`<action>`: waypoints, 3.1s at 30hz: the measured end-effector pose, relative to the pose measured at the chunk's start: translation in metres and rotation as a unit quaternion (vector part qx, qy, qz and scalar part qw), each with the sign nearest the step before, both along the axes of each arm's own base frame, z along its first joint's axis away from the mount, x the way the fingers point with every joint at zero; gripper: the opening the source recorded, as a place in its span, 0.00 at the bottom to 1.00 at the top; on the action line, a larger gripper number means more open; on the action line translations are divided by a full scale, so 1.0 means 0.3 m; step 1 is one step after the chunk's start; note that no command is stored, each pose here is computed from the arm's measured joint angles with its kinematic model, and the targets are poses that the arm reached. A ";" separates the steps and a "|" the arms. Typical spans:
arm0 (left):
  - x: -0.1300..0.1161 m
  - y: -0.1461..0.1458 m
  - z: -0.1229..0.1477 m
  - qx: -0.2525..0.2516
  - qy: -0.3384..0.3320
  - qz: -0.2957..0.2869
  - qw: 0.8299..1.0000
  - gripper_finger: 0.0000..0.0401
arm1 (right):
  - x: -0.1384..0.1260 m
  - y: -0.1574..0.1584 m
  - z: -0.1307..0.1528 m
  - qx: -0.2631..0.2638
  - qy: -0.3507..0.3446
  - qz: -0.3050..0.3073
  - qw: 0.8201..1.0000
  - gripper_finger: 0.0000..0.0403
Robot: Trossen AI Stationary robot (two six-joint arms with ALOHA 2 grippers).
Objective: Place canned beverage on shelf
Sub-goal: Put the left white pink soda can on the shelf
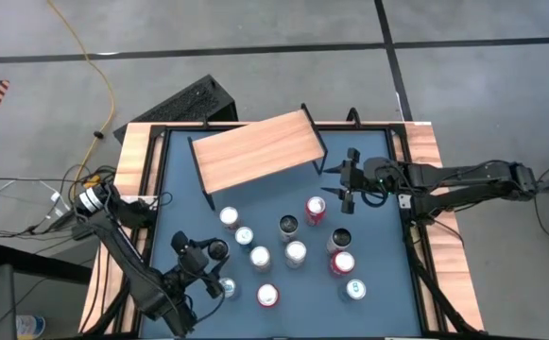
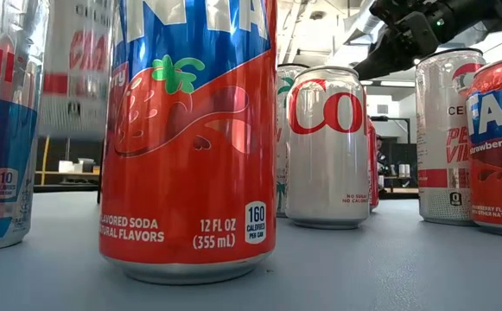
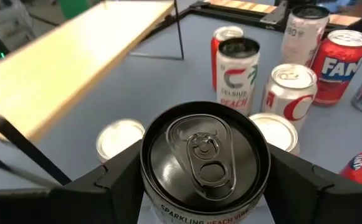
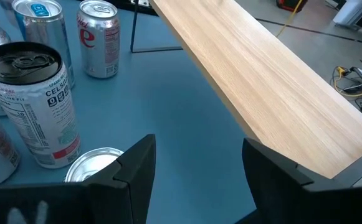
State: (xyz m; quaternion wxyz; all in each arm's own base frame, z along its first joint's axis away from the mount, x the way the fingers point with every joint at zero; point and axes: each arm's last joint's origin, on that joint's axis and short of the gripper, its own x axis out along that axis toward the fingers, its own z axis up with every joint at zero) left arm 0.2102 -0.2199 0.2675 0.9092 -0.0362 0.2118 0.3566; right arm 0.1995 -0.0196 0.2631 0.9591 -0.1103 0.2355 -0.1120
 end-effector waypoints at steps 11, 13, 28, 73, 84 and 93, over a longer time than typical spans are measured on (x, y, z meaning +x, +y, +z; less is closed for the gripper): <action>-0.088 0.129 0.247 -0.015 -0.052 -0.026 0.998 0.61 | 0.000 0.000 0.000 -0.014 0.004 0.006 1.000 0.56; -0.110 0.170 0.300 -0.019 -0.057 -0.039 0.997 0.61 | 0.000 0.000 0.000 -0.017 0.005 0.008 1.000 0.56; -0.184 0.485 0.586 0.012 -0.044 -0.172 0.984 0.61 | 0.000 0.000 0.001 -0.018 0.005 0.008 1.000 0.56; -0.289 1.300 0.428 -0.045 -0.078 -0.277 0.956 0.62 | 0.000 0.000 0.000 -0.008 0.002 0.003 1.000 0.56; -0.276 1.337 0.359 -0.015 -0.087 -0.285 0.955 0.63 | -0.002 -0.019 0.001 -0.007 0.001 -0.011 1.000 0.56; -0.168 1.367 0.413 0.027 -0.162 -0.316 0.934 0.63 | -0.005 -0.036 0.001 -0.006 0.001 -0.024 1.000 0.56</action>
